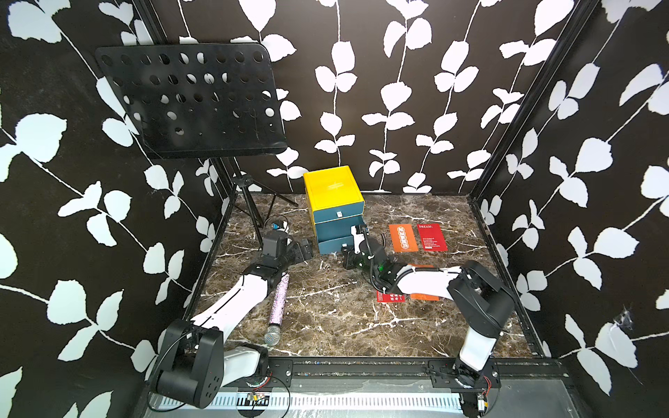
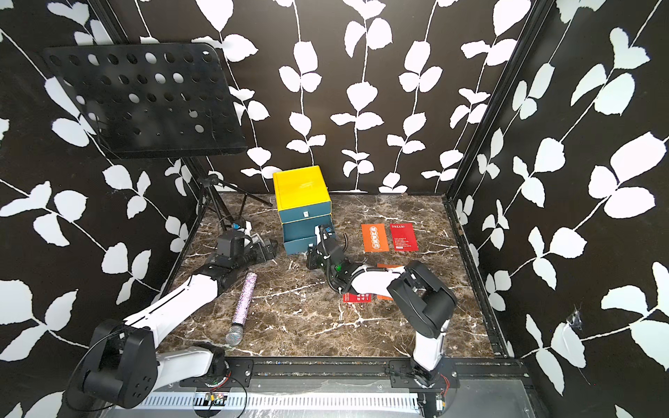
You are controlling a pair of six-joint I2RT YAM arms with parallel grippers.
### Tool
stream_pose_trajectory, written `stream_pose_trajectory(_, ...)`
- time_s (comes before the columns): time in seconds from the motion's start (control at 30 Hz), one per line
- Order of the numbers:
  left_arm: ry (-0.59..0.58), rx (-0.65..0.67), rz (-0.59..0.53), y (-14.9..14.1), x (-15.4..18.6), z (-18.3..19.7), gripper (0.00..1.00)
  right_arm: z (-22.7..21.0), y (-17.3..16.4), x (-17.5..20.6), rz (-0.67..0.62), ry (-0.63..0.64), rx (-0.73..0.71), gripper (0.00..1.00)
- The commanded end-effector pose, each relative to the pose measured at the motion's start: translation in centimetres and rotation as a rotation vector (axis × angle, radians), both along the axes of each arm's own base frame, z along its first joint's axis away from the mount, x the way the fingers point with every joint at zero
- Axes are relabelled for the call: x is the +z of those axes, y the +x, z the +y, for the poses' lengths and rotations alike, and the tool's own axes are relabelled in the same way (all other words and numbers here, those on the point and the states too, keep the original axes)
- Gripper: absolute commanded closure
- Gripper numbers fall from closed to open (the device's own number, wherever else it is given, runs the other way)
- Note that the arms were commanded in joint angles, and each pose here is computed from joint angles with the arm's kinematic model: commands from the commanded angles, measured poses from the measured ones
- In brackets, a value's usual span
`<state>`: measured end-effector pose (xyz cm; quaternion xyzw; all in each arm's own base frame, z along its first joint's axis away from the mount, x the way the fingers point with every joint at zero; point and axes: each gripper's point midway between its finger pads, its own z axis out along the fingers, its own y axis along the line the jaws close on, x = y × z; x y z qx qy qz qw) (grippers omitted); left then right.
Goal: Take the postcards out of the drawer
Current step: Close the drawer in the storage box.
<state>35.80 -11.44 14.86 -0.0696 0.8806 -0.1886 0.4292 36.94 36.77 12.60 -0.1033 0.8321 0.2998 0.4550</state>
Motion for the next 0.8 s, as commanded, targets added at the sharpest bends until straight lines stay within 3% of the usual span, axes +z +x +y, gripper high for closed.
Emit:
stream_pose_trajectory(0.0, 0.000, -0.008, -0.012, 0.1, -0.1, 0.1, 0.01, 1.0, 2.7, 3.8, -0.119, 0.064, -0.015, 0.92)
stream_pose_trajectory(0.4, -0.030, -0.018, -0.030, 0.2, 0.5, -0.4, 0.01, 2.5, 7.9, 4.1, -0.184, 0.123, -0.060, 0.86)
stream_pose_trajectory(0.63, -0.097, -0.023, -0.080, 1.3, 3.5, -1.2, 0.01, 3.0, 9.2, 3.4, -0.216, 0.097, -0.063, 0.77)
stream_pose_trajectory(0.77, -0.117, -0.014, -0.130, 2.2, 6.0, -1.4, 0.01, 3.1, 9.5, 5.1, -0.255, 0.123, -0.067, 0.71)
